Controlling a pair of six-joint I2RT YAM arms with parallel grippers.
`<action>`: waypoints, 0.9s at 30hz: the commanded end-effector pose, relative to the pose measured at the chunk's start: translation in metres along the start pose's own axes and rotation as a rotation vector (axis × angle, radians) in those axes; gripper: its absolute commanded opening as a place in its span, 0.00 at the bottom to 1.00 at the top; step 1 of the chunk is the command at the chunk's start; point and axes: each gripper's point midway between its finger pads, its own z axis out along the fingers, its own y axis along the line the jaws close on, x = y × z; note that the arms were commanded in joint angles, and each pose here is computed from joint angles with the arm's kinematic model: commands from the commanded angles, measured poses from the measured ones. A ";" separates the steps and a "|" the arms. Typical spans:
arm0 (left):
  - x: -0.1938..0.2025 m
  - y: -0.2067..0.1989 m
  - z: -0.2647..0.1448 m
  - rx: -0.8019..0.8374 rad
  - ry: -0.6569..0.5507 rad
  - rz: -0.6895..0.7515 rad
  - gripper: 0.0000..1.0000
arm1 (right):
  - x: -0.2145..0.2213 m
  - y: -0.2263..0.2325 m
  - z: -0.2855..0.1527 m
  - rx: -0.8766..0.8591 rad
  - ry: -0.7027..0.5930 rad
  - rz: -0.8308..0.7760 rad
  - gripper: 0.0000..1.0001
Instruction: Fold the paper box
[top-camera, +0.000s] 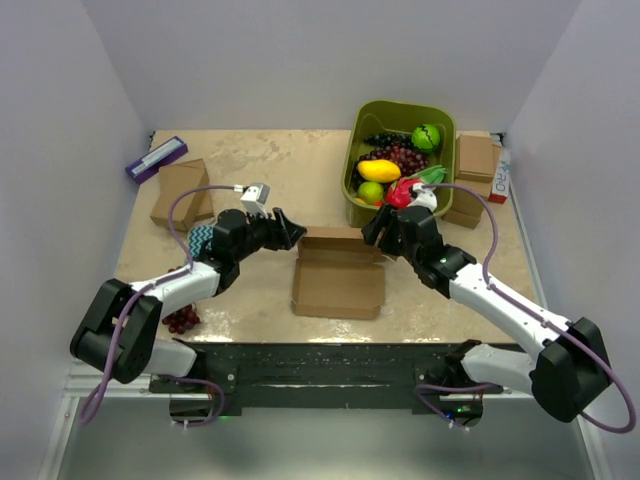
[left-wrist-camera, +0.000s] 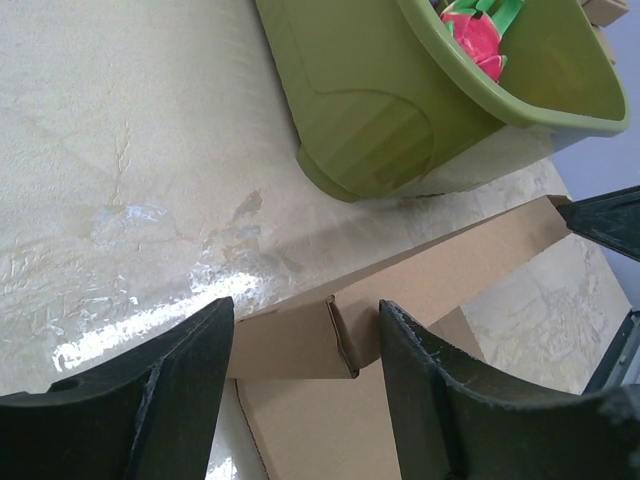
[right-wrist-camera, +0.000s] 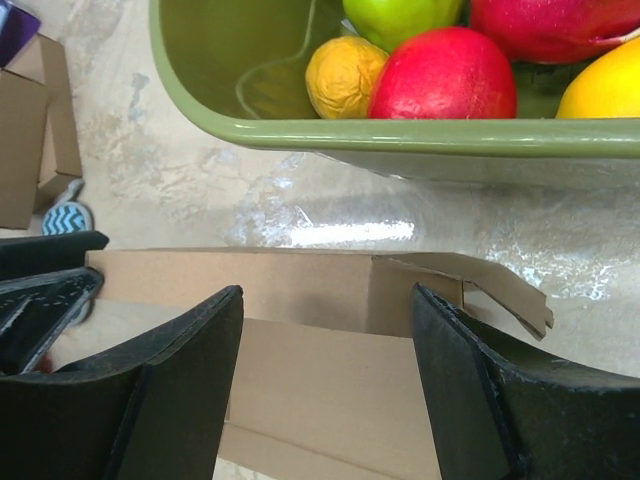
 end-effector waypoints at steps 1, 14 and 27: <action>-0.010 -0.007 0.004 0.036 -0.023 -0.002 0.64 | -0.013 0.014 0.000 -0.036 -0.016 0.002 0.70; -0.008 -0.007 0.004 0.036 -0.014 0.000 0.64 | 0.000 0.019 0.013 -0.117 0.012 0.142 0.64; -0.004 -0.006 0.005 0.038 -0.001 -0.001 0.63 | 0.012 0.016 0.019 -0.244 0.001 0.389 0.45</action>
